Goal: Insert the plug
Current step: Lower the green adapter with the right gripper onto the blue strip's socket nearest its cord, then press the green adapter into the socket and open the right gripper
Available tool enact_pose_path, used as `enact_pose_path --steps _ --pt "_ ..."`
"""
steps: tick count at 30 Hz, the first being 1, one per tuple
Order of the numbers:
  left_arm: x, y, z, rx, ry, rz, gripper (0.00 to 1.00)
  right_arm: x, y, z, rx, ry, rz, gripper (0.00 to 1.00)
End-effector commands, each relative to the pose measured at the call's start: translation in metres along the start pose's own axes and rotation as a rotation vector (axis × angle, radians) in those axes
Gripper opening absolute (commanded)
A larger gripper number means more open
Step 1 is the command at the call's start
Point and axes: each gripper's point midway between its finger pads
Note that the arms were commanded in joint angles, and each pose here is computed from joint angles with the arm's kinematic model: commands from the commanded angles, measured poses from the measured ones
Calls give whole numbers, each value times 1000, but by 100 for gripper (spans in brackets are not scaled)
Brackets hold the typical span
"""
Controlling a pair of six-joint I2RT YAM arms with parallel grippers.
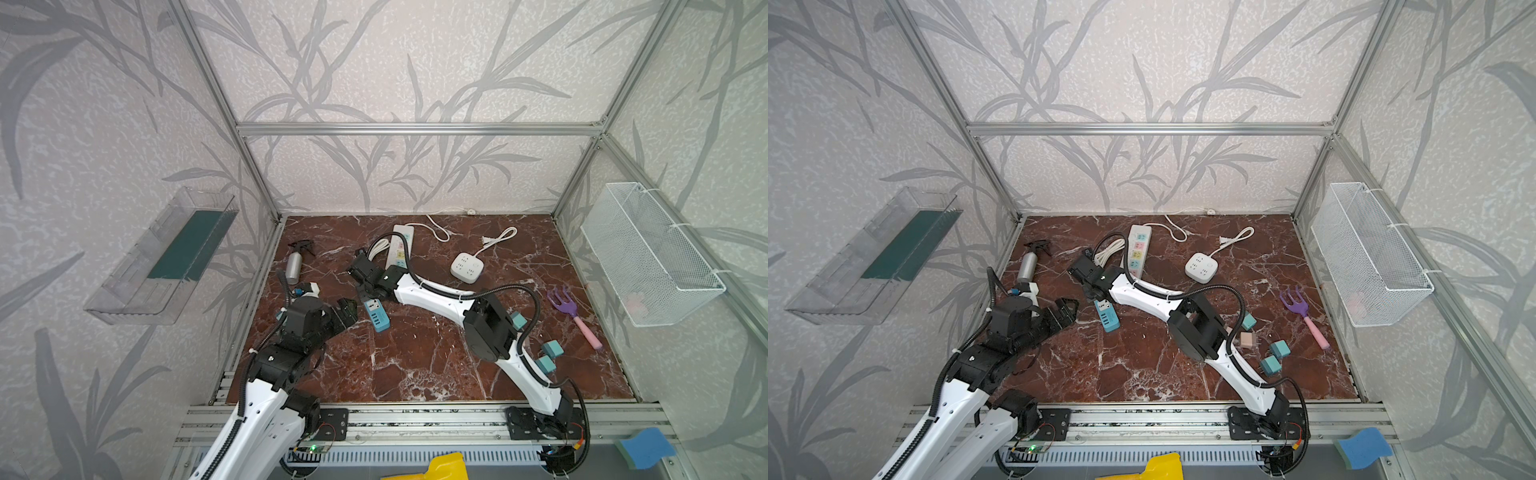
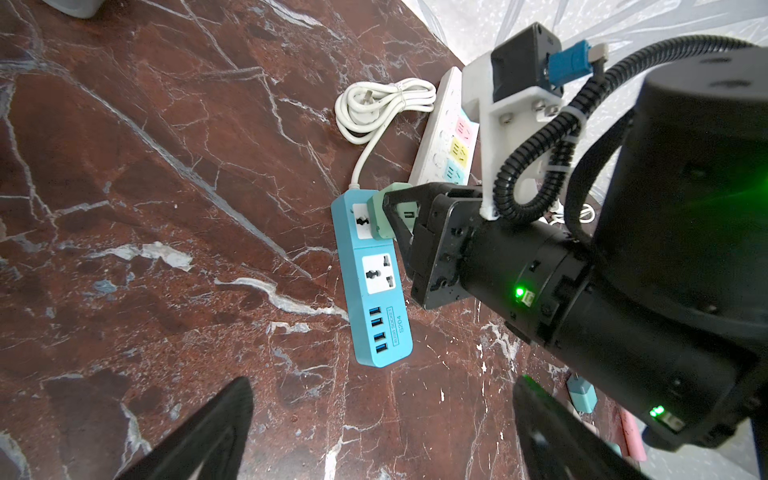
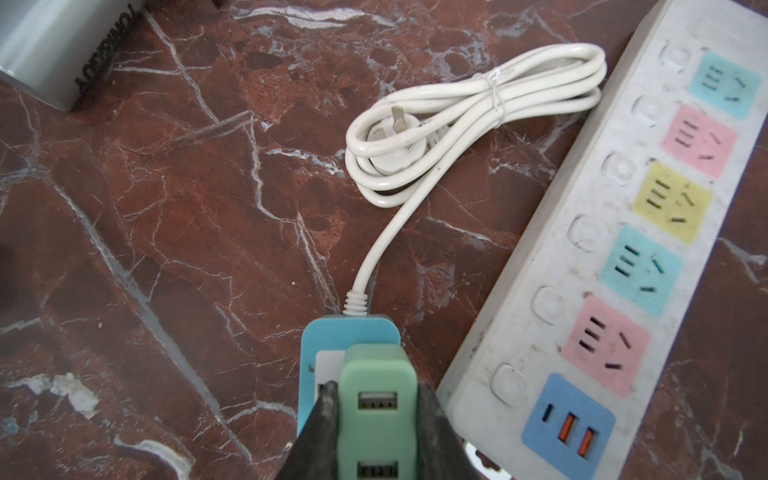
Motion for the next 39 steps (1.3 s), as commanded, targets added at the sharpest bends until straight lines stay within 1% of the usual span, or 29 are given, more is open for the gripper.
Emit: enact_pose_path --steps 1,4,6,8,12,13,15,18,23,26,31,36,39 --pt "-2 -2 5 5 -27 -9 97 42 111 -14 -56 53 326 0" --pt "-3 -2 6 4 -32 -12 97 39 113 -11 -47 33 319 0" --pt "-3 -3 6 1 -30 -17 97 32 108 -11 -48 32 297 0" --pt "-4 -5 5 1 -27 -23 97 23 97 -9 -46 17 260 0" --pt "-6 -8 2 2 -18 -37 97 4 65 0 -56 -46 166 7" --pt "-7 -9 2 0 -14 -43 97 1 58 3 -55 -64 148 10" --pt "-8 -10 1 -1 -8 -53 97 -2 49 8 -58 -88 124 19" --pt "-12 -12 0 -2 4 -69 97 -3 36 11 -78 -97 103 24" --pt "-16 -17 0 -7 20 -104 98 -17 18 13 -94 -113 68 48" --pt "-18 -19 -3 -10 35 -113 98 -29 7 14 -107 -125 42 57" --pt "-19 -24 -3 -10 25 -130 98 -48 -5 1 -107 -120 14 60" --pt "-20 -28 -6 -12 27 -142 98 -59 -14 -8 -96 -172 -8 59" --pt "-16 -27 -16 21 71 -126 98 -58 -16 -14 -91 -192 19 60"
Point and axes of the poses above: each gripper's point midway between its finger pads, its own x axis out along the fingers, its own z axis along the line the jaws close on, y = z × x, and after that the axes turned 9 degrees about -x, right-handed
